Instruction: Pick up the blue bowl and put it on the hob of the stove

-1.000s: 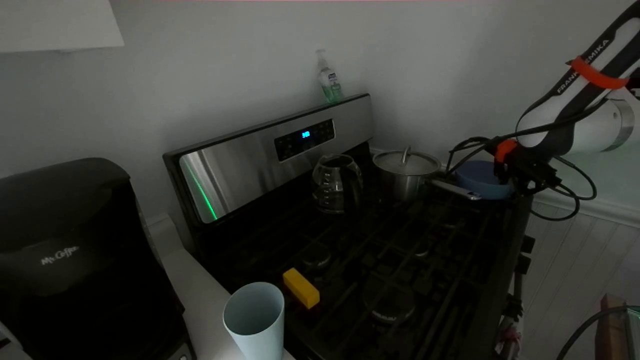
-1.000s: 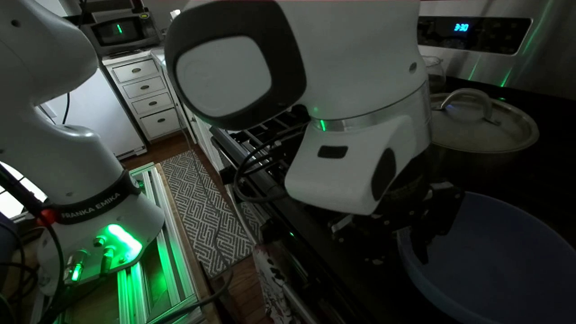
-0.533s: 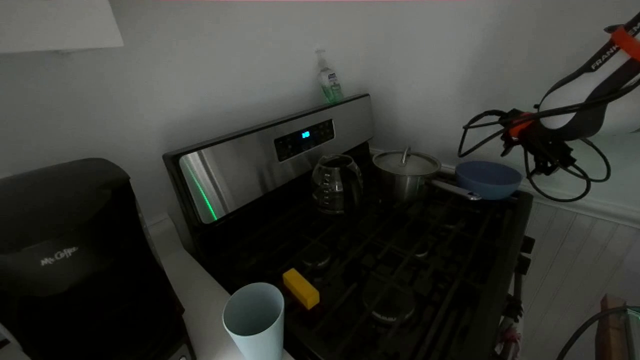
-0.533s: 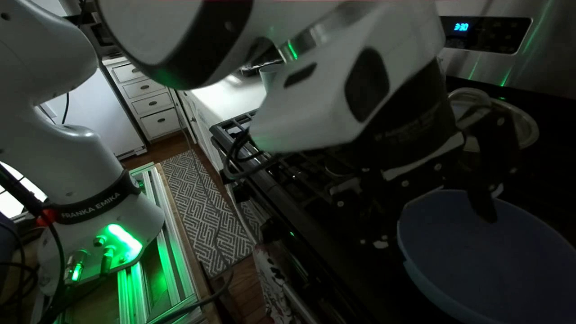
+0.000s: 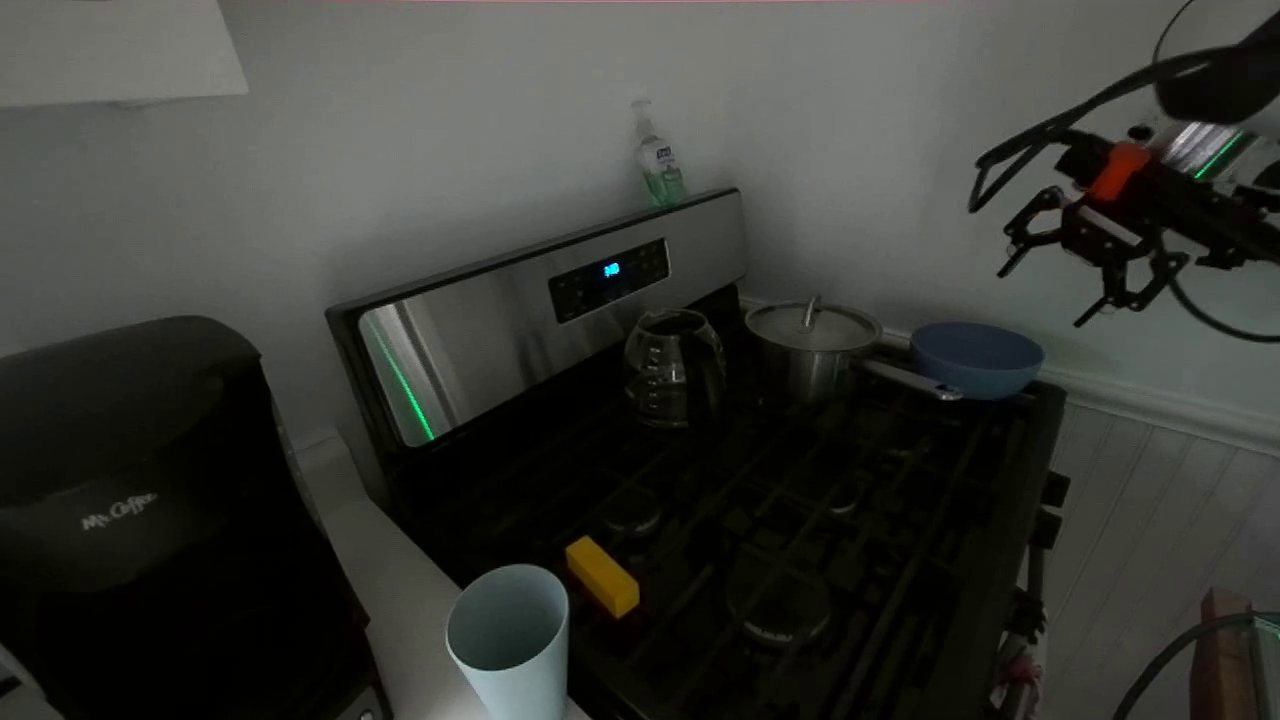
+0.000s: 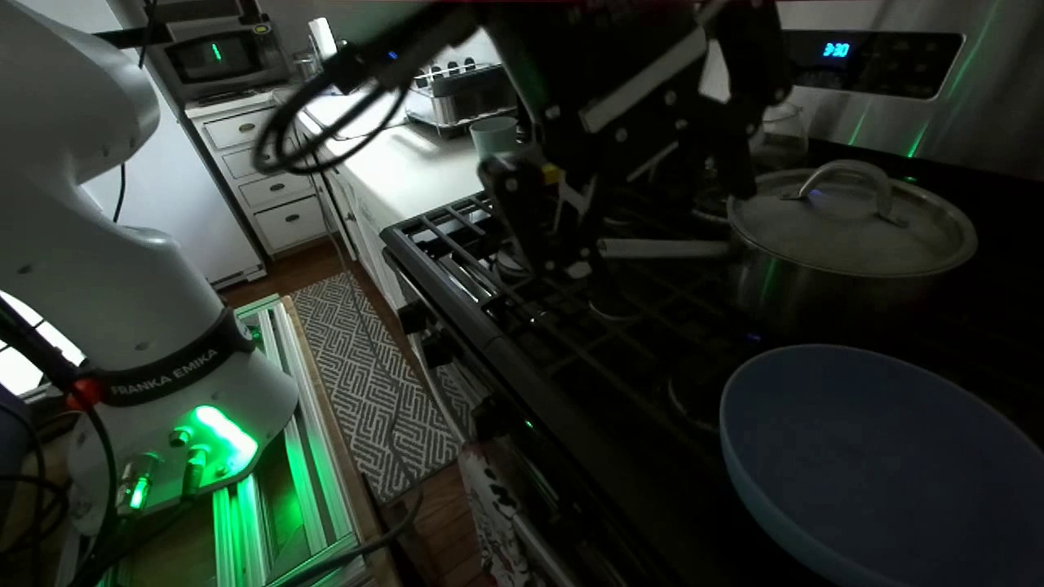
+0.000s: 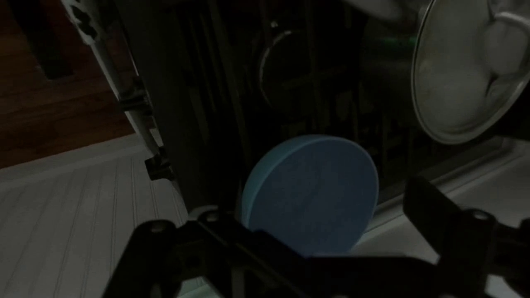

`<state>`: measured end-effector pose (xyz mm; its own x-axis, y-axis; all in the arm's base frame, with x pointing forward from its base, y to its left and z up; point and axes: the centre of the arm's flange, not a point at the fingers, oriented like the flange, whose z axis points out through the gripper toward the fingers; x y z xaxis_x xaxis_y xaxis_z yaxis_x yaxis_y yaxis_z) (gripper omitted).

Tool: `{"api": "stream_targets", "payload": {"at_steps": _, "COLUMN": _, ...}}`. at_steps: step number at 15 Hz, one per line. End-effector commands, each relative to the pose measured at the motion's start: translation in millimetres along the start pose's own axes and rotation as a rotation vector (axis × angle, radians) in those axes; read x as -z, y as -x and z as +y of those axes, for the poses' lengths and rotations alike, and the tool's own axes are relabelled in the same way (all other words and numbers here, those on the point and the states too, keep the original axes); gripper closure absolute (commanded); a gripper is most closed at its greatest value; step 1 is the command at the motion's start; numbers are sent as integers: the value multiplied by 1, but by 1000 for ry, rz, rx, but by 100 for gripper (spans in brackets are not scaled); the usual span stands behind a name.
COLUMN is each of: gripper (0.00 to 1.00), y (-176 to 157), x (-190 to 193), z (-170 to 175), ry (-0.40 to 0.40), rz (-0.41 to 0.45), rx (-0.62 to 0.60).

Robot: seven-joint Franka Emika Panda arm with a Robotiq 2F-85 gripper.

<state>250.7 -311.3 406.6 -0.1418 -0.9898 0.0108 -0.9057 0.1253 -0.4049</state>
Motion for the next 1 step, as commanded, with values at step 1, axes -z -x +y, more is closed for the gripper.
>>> {"api": "stream_targets", "payload": {"at_steps": 1, "gripper": 0, "y": -1, "x": 11, "z": 3, "ry": -15, "rz": -6, "rx": 6}}
